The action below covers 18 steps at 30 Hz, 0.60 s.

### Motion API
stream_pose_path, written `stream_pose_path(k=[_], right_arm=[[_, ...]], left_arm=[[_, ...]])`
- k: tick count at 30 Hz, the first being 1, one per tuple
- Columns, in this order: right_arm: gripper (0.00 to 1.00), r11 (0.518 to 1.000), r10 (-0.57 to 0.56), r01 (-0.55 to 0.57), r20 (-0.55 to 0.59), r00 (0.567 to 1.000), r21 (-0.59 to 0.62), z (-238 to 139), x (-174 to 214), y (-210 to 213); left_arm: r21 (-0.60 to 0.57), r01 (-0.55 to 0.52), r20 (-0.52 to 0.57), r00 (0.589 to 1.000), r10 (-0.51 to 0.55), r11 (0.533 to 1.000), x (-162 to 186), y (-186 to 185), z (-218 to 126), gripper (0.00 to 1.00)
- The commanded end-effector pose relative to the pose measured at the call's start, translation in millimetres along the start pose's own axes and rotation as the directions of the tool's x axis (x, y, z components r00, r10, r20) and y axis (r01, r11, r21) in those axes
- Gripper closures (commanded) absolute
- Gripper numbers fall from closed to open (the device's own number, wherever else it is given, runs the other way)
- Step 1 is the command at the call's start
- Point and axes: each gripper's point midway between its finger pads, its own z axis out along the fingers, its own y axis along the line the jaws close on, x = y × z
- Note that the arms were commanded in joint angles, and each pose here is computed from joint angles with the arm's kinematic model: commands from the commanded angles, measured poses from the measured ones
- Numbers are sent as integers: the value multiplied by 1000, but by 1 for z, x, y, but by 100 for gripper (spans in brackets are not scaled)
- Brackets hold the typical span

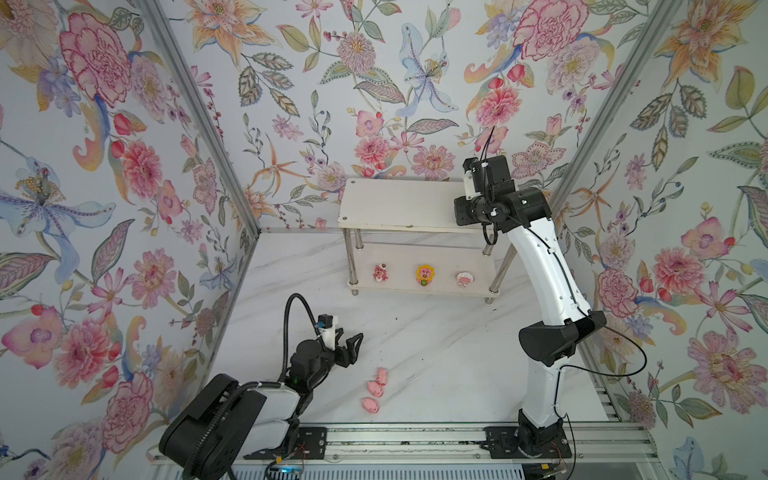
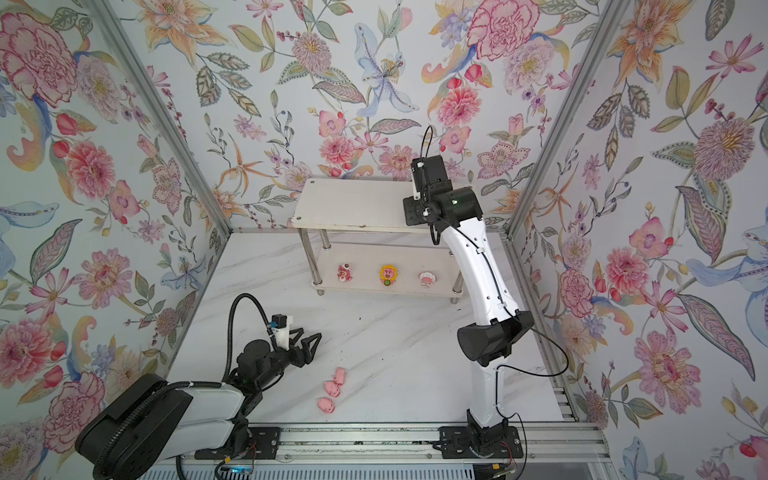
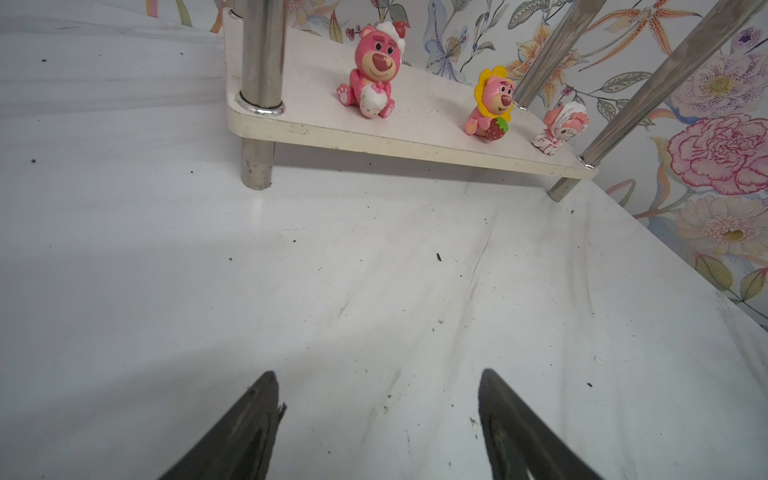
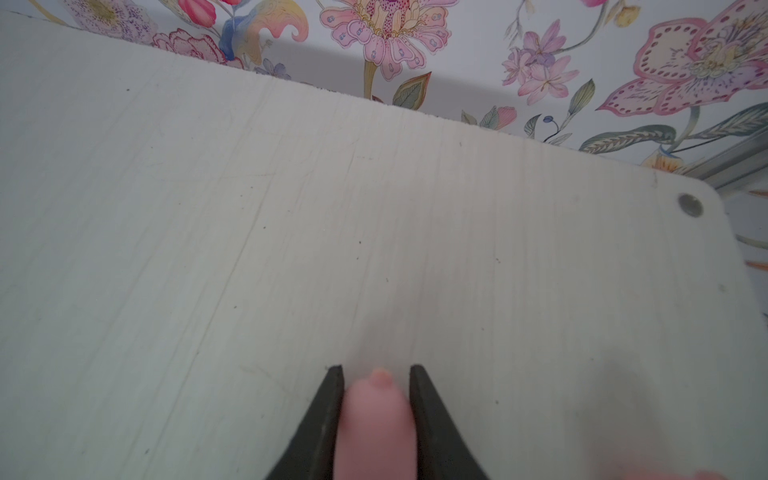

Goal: Place and organize the plastic toys onto the shelf
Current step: 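Lower the pig onto the upper shelf beside the first pig, then release the pig and swing the right gripper down to the table pigs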

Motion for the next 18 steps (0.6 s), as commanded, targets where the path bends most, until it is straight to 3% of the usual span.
stream_pose_path(k=[1,5,18], right_arm=[[56,1000,8,-7,-23,1000,10,10,4,-1],[43,1000,8,-7,-12,1000,8,5,2,0],[25,998,-29,23,99,995,51,-66,-11,-3]], left_arm=[[14,-12,36,999,11,1000,-11,-2,1,23],[14,-10,35,999,9,1000,-11,-2,1,23],[33,0,33,999,-1,999,-11,-6,2,23]])
